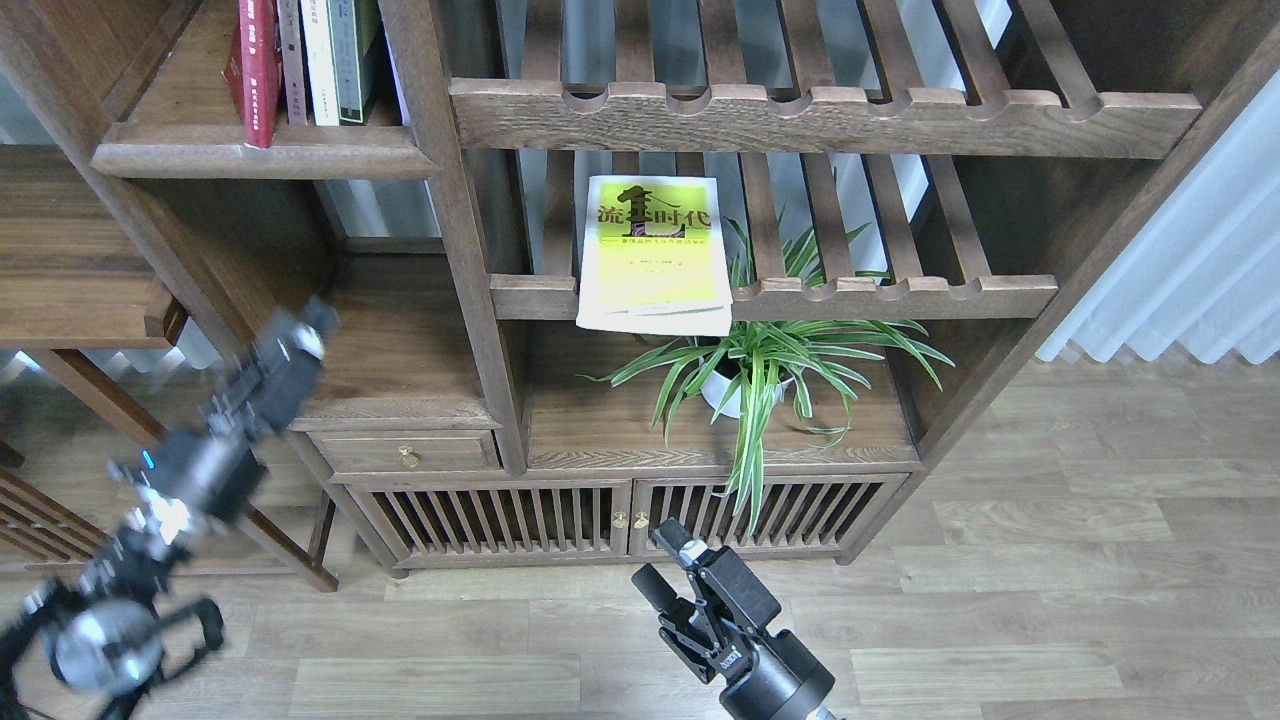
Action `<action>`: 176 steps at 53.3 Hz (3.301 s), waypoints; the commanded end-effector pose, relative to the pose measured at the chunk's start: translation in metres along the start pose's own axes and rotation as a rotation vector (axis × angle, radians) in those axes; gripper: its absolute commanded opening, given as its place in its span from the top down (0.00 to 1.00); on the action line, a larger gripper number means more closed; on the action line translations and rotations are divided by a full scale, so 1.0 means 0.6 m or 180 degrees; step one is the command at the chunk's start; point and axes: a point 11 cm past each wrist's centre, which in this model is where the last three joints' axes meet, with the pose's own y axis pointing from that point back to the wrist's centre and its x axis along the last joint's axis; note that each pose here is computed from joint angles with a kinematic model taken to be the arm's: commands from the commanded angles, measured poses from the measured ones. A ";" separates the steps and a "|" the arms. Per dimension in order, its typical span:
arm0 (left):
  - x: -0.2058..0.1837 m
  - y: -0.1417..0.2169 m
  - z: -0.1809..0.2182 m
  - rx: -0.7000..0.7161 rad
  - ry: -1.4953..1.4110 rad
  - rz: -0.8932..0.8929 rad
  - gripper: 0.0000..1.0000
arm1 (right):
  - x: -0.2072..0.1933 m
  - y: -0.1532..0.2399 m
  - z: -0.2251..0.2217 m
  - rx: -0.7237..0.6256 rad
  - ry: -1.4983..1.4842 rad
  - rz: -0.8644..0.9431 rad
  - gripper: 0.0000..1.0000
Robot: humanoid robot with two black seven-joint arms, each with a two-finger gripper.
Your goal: Organize books on shelf
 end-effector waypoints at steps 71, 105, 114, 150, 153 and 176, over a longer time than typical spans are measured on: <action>0.137 0.156 -0.124 -0.0047 0.1067 0.1332 0.00 | -0.004 -0.097 -0.160 0.0378 0.0605 0.0120 0.02; 0.143 0.162 -0.126 -0.0004 0.1054 0.1376 0.00 | -0.038 -0.219 -0.200 0.0174 0.0947 0.0527 0.02; 0.141 0.160 -0.126 -0.0004 0.1052 0.1360 0.00 | -0.062 -0.256 -0.217 0.0183 0.0987 0.0588 0.02; 0.142 0.156 -0.116 -0.0053 0.1034 0.1345 0.00 | -0.063 -0.274 -0.300 0.0523 0.1182 0.1059 0.10; 0.142 0.156 -0.115 -0.0059 0.1034 0.1342 0.00 | -0.071 -0.280 -0.302 0.0526 0.1207 0.1031 0.13; 0.143 0.152 -0.084 -0.0127 0.0943 0.1277 0.00 | -0.066 -0.275 -0.328 0.0643 0.1257 0.1151 0.35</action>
